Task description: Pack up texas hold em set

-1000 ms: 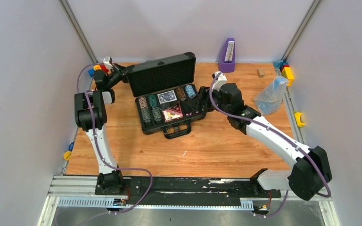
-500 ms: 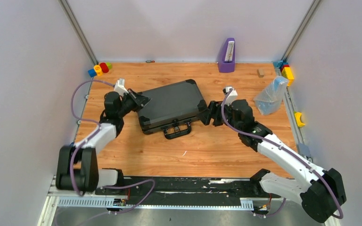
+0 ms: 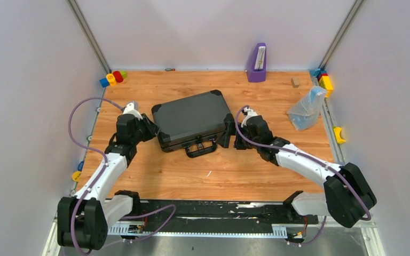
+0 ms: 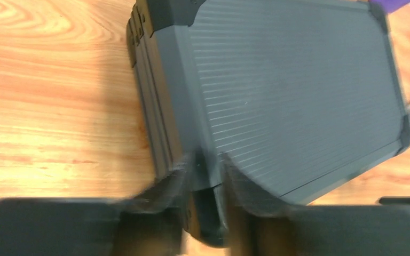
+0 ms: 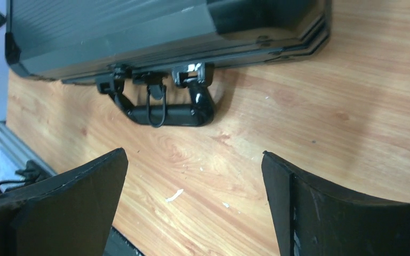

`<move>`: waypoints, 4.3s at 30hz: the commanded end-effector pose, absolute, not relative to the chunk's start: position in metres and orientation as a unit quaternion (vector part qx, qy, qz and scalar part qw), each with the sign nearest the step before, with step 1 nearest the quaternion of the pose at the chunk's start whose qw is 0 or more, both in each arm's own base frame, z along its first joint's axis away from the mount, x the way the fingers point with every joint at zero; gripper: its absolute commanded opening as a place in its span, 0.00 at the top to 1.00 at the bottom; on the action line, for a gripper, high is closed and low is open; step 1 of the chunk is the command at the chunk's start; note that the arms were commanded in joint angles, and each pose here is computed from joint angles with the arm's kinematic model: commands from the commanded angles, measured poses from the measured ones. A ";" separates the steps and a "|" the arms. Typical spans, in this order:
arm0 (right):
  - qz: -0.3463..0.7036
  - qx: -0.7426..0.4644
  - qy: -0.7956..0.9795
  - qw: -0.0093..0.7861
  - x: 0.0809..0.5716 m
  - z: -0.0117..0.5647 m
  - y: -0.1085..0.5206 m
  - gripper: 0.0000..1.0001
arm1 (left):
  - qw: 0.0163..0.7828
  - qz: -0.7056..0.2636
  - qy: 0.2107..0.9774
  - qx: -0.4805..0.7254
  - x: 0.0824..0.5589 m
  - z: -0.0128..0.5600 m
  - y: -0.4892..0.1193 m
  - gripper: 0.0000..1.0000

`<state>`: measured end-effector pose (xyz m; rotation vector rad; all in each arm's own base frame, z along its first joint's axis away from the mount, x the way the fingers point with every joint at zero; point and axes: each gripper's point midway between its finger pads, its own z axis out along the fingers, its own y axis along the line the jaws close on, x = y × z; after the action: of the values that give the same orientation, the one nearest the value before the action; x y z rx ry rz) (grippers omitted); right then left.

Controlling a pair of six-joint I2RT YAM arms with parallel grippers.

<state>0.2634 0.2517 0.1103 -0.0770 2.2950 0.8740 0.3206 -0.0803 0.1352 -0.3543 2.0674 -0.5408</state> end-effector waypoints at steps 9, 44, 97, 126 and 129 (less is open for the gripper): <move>0.298 0.033 0.847 0.440 0.369 0.180 0.223 0.00 | 0.446 -0.237 0.842 -0.187 0.314 0.123 -0.078 0.00; 0.391 0.028 0.871 0.295 0.255 0.099 0.269 0.61 | 0.274 -0.396 0.874 0.069 0.390 0.061 -0.230 0.56; 0.232 -0.098 0.915 0.315 0.266 0.088 0.258 0.74 | 0.444 -0.327 0.834 -0.029 0.233 0.162 -0.148 0.01; 0.240 -0.095 0.919 0.297 0.261 0.079 0.261 1.00 | 0.317 -0.436 0.834 -0.118 0.217 0.072 -0.216 0.38; 0.240 -0.094 0.919 0.298 0.261 0.080 0.261 1.00 | 0.294 -0.443 0.838 -0.124 0.217 0.062 -0.223 0.38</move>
<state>0.2844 0.2774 0.1196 -0.2383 2.2812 0.7094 0.2044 -0.2105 0.0525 -0.3159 2.2895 -1.1088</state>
